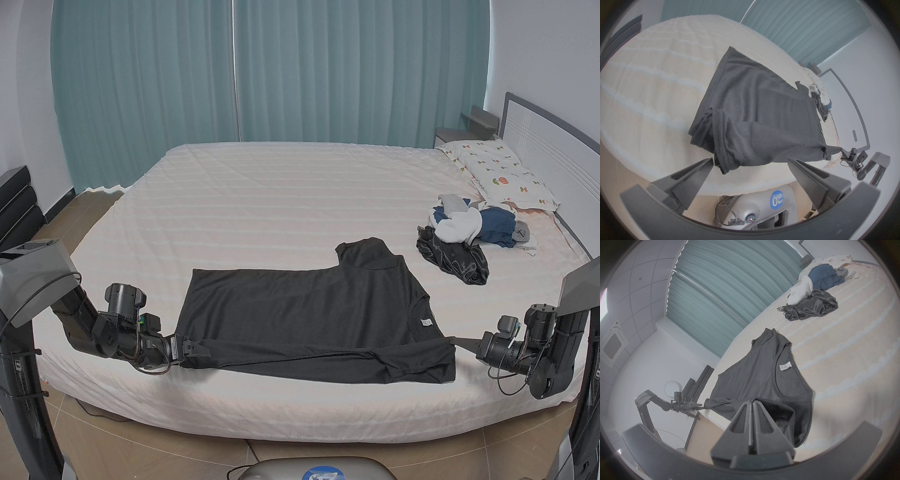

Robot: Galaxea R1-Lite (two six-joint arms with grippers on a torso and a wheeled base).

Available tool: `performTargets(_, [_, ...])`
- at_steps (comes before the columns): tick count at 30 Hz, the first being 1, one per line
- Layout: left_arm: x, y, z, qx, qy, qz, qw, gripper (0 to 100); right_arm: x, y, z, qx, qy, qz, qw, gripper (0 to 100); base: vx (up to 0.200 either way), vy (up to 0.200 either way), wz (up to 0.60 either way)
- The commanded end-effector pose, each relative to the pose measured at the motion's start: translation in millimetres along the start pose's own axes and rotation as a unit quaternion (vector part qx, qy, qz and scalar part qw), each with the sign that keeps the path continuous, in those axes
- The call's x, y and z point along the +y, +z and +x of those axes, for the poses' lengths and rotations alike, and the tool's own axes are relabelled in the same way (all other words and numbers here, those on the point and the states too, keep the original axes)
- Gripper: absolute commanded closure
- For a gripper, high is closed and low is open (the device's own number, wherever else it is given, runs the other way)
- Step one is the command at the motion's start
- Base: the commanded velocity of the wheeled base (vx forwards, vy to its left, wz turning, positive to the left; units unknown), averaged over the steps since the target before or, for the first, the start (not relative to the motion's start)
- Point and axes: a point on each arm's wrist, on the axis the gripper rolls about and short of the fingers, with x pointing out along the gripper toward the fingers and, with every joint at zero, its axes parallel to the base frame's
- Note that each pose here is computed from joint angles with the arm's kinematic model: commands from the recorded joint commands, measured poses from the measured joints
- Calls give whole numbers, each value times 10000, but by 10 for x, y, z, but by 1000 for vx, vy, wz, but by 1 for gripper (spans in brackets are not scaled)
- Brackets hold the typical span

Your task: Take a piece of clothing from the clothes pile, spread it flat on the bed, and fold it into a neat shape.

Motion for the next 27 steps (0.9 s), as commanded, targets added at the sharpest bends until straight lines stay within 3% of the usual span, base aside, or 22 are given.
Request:
performTargets(1, [51,-101,40,11,-72,184,9998,0,10,3,-9,-10,44,-26,10000,100,0,0,0])
performTargets(15, [145,-168,188,-218,-126,700,9972,0,17,-6,-7,10,49,-21,10000,100,0,0,0])
performTargets(27, [275,-179,142,-522,-293,699,9958,0,20,-8,-5,19,61,-23,10000,100,0,0,0])
